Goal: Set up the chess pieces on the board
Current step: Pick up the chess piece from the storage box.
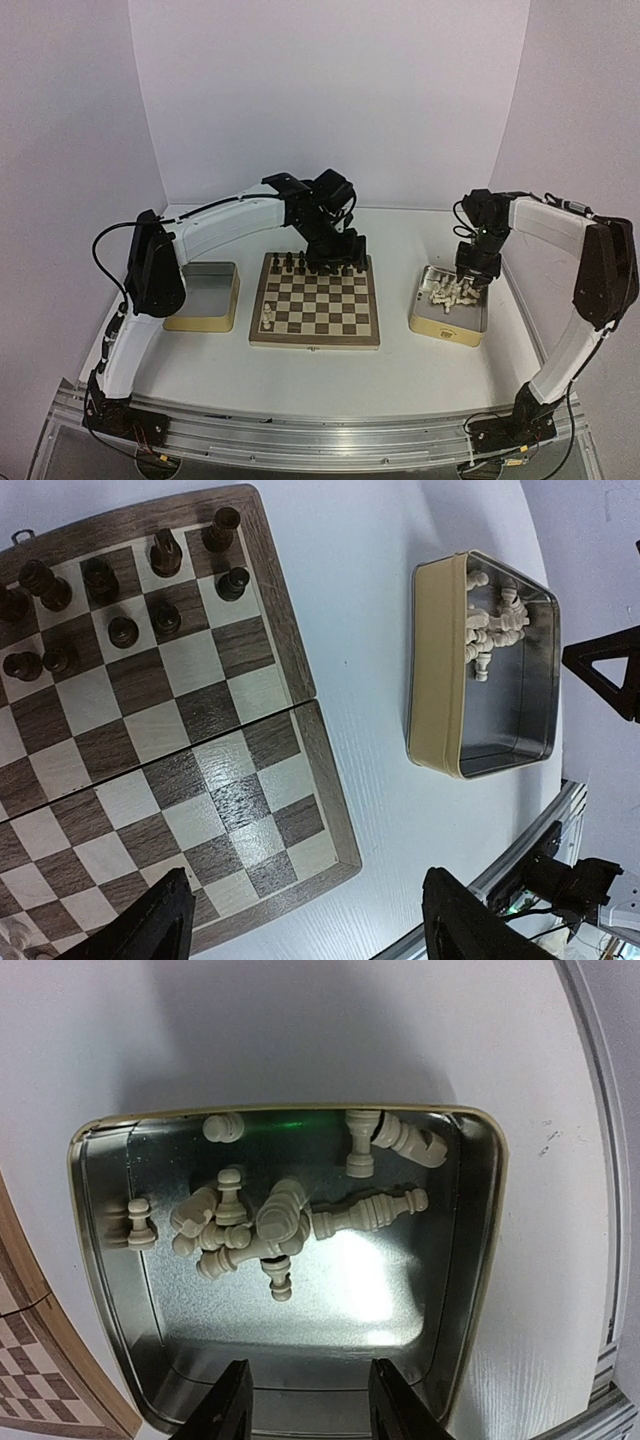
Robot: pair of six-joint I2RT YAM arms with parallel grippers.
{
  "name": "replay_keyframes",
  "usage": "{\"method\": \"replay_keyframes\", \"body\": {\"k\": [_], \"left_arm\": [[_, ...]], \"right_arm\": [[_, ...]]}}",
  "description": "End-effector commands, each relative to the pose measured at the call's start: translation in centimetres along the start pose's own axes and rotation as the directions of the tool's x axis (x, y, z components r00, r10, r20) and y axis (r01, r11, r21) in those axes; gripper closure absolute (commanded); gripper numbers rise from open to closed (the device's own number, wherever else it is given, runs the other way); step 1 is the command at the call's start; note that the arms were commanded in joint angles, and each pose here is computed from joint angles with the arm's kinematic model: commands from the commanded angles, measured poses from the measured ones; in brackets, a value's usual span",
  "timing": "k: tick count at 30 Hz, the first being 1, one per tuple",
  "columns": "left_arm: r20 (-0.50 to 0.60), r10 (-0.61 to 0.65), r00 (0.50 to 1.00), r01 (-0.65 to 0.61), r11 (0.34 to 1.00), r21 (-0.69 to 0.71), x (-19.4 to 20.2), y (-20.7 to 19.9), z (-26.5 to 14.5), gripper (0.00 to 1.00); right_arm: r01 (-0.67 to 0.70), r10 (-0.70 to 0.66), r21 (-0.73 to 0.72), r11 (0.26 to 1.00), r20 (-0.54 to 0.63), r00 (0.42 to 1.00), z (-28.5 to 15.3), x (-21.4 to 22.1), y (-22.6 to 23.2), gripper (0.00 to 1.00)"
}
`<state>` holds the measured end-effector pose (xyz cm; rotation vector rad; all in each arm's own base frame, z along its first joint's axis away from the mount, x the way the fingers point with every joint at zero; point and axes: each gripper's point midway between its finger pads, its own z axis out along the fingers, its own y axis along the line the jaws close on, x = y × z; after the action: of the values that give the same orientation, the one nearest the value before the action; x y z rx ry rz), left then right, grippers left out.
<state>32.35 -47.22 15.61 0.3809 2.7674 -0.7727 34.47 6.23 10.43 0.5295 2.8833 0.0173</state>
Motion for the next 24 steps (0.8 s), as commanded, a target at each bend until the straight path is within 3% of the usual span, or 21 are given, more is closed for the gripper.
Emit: {"method": "replay_keyframes", "body": {"k": [1,9,24], "left_arm": [[0.054,0.02,0.998,-0.026,0.992,0.121,-2.0,-2.6,-1.6,0.22],[0.079,0.011,0.997,-0.021,0.993,0.12,-2.7,-2.3,-2.2,0.22],[0.109,-0.01,0.994,-0.005,0.991,0.135,-3.9,-2.3,-2.3,0.21]], "right_arm": [[-0.005,0.003,-0.031,1.0,-0.068,0.998,1.4,1.4,0.5,0.64],[0.037,-0.053,-0.093,0.995,-0.17,0.984,4.8,3.8,1.8,0.68],[0.101,-0.099,0.005,0.995,-0.144,0.985,9.0,3.1,1.4,0.73]]}}
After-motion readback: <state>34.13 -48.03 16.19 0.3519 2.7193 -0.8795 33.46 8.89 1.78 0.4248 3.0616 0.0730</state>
